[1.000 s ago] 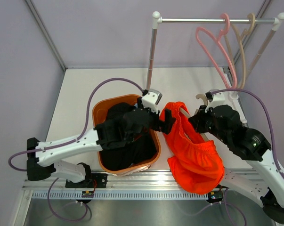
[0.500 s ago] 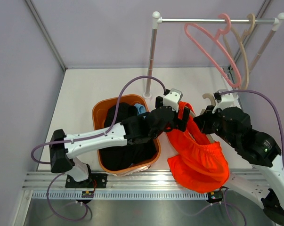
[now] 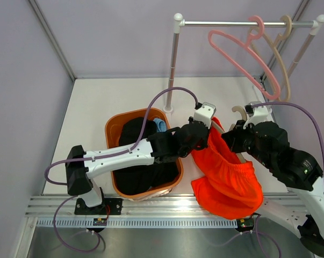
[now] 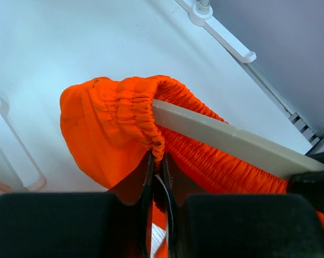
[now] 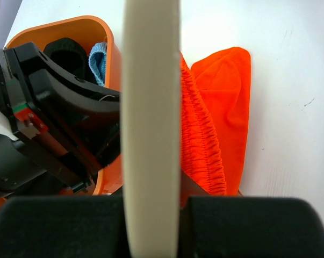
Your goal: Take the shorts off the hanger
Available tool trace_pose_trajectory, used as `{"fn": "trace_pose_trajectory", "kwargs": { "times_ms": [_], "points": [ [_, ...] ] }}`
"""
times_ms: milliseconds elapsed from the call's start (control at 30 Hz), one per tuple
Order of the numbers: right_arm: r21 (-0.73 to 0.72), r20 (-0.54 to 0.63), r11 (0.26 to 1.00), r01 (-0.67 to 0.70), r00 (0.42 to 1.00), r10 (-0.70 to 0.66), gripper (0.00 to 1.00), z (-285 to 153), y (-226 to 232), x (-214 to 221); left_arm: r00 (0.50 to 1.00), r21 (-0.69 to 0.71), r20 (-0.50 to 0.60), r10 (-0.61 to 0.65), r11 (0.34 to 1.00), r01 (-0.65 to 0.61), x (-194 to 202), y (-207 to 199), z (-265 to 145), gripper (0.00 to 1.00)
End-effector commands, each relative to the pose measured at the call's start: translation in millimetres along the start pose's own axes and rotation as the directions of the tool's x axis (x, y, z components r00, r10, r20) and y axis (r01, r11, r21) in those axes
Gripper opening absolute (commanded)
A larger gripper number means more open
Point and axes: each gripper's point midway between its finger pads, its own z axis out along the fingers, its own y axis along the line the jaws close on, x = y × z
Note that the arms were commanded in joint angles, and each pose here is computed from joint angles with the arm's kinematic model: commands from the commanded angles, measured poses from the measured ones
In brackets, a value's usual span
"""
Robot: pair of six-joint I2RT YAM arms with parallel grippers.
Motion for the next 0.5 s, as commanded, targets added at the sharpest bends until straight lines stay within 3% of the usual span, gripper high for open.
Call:
{"fn": "trace_pose_trajectory", "kwargs": {
  "times_ms": [0, 233, 467],
  "points": [
    [-0.048, 0.076, 0.999, -0.014, 0.997, 0.017, 0.00, -14.2, 9.5, -23.7, 0.998, -0.040, 0.058, -0.006, 0.999, 0.009, -30.5, 9.6, 3.9, 0.00],
    [-0.071, 0.092, 0.997, -0.016, 0.995, 0.022, 0.00, -29.9, 8.4, -26.7, 0.998, -0.182, 0.051, -0.029, 0.983, 0.038, -46.2, 75.6, 25.9, 0.00],
    [-0.082, 0.093, 0.996, -0.016, 0.995, 0.024, 0.00, -34.8, 8.2, -25.9, 1.000, -0.258, 0.019, -0.014, 0.966, 0.019, -40.9, 109.1, 45.8, 0.00]
  ]
}}
